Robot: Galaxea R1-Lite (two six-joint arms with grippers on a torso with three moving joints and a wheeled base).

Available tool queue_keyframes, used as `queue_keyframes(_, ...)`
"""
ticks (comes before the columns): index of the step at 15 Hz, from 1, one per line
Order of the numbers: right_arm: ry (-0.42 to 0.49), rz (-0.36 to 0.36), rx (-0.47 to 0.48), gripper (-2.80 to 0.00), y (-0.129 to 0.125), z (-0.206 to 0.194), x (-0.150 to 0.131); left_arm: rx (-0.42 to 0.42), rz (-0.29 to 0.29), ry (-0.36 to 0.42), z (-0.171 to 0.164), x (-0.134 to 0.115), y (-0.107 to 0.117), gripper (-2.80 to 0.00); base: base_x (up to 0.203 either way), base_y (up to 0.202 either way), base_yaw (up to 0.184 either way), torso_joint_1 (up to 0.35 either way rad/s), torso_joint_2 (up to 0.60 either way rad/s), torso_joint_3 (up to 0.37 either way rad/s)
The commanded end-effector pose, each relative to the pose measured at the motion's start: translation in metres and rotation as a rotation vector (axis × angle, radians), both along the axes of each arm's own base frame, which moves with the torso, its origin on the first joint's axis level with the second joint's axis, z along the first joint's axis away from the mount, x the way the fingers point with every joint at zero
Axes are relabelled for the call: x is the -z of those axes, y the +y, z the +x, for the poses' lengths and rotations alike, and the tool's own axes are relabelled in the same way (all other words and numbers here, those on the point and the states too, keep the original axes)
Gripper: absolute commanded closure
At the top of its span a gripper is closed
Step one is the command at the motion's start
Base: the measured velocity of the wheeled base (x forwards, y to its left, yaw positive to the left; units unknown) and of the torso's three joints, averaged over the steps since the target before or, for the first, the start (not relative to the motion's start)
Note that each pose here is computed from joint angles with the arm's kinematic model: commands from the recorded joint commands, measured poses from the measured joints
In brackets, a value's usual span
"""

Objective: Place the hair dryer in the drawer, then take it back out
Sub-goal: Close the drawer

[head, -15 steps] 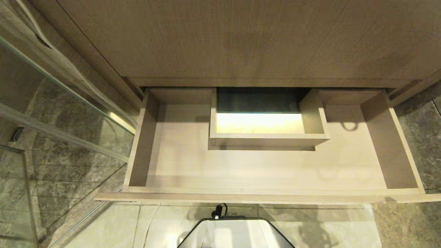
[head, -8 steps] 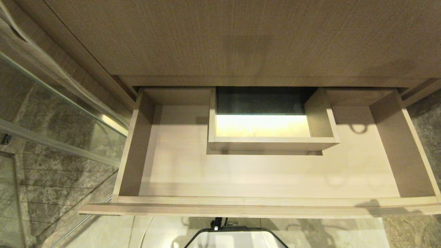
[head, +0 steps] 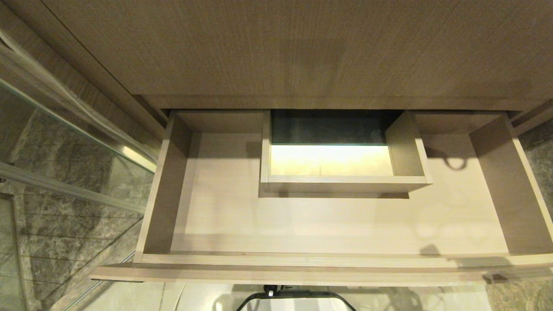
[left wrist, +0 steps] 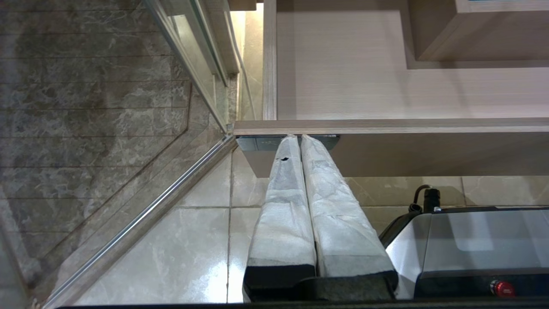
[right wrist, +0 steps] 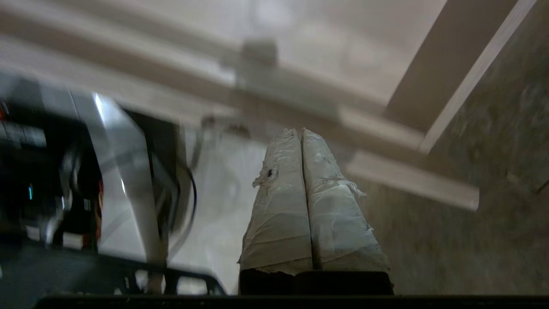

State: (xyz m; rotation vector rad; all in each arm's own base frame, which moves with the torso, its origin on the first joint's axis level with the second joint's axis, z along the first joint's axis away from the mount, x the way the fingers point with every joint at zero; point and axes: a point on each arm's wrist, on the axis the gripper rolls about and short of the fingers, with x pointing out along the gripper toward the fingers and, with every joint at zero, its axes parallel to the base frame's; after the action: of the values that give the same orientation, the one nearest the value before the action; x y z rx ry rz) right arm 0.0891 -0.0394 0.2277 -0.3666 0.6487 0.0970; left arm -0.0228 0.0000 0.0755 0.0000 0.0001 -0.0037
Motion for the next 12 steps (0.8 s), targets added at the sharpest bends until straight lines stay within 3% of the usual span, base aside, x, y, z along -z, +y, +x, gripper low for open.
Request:
queue_keyframes(1,0.183,-0.039,0.03,0.0,-0.015,0.012,0.007,0.001,0.0,0.0,0.0,0.0,0.0,0.0,0.0,0.0,0.0,0.029,0.0,0.037)
queue_keyframes(3,0.295,-0.075,0.104,0.0,-0.024,0.015,0.01,0.001,0.0,0.0,0.0,0.0,0.0,0.0,0.0,0.0,0.0,0.016,0.01,0.043)
queue_keyframes(6,0.391,-0.074,0.105,0.0,-0.031,0.022,0.019,0.001,0.0,0.001,0.0,0.0,0.0,0.0,0.0,0.0,0.0,0.002,0.0,0.01)
queue_keyframes(8,0.478,-0.121,0.111,0.0,-0.036,0.026,0.028,0.001,0.0,0.0,0.0,0.0,0.0,0.0,0.0,0.0,0.0,0.0,0.0,0.0)
queue_keyframes(12,0.579,-0.074,0.114,0.0,-0.05,0.042,0.046,0.001,0.0,0.0,0.0,0.0,0.0,0.0,0.0,0.0,0.0,0.0,0.0,0.0)
